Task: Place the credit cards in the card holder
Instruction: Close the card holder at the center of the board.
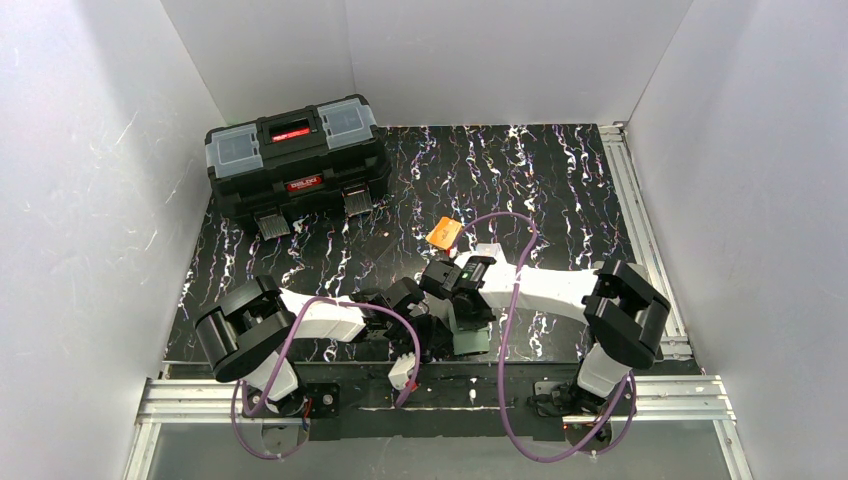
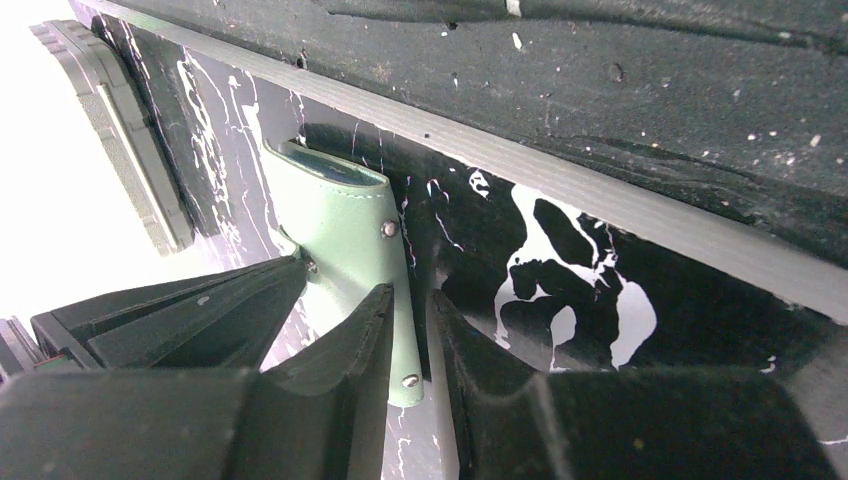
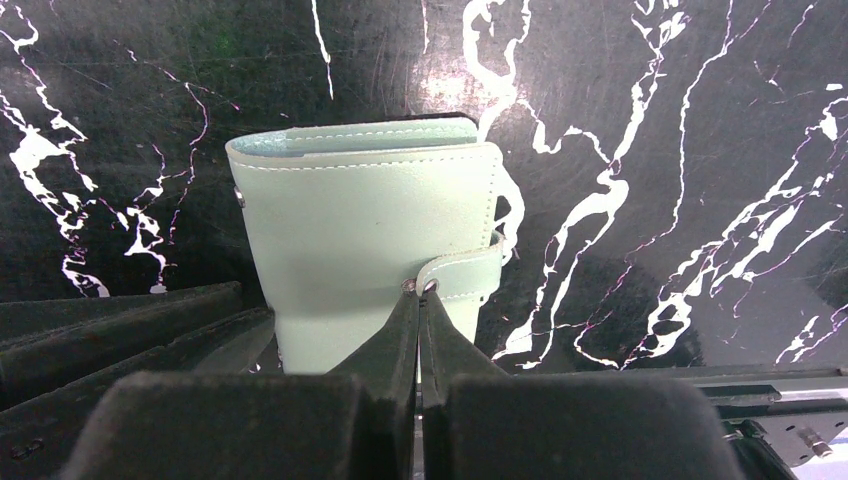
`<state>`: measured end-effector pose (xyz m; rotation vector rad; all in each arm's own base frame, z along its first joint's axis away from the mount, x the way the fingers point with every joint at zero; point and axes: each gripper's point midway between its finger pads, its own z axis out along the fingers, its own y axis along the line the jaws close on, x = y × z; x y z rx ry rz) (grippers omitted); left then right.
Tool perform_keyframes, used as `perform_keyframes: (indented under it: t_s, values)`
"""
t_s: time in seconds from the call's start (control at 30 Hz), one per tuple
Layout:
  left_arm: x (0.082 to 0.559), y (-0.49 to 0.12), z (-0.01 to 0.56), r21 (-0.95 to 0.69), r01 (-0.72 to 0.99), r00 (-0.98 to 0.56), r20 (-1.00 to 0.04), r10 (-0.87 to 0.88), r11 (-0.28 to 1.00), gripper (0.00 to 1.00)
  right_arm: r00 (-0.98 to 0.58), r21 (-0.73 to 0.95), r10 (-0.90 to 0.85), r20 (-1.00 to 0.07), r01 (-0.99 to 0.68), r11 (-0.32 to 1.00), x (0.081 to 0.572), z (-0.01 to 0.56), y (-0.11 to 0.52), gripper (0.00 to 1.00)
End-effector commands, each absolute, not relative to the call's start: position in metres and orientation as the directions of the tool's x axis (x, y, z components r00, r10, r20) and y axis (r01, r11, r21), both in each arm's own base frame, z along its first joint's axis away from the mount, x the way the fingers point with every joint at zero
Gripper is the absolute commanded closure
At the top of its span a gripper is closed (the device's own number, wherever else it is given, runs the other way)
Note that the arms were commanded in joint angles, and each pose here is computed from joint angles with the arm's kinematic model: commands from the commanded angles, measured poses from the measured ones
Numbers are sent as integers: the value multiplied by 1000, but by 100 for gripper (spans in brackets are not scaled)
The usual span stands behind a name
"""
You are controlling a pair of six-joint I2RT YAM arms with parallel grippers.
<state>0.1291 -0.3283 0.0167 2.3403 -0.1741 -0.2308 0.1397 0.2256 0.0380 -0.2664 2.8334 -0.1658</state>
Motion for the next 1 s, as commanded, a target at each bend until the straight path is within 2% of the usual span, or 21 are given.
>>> perform_keyframes:
  t_s: [0.0, 0.97]
  values:
    - [89, -269, -37, 510, 10, 940, -297, -166, -860, 80, -948, -124, -203, -245, -177, 976, 137, 26, 231, 99]
    - [92, -274, -34, 524, 3, 944, -284, -171, -852, 80, -941, -86, -320, -105, -312, 946, 130, -10, 262, 99]
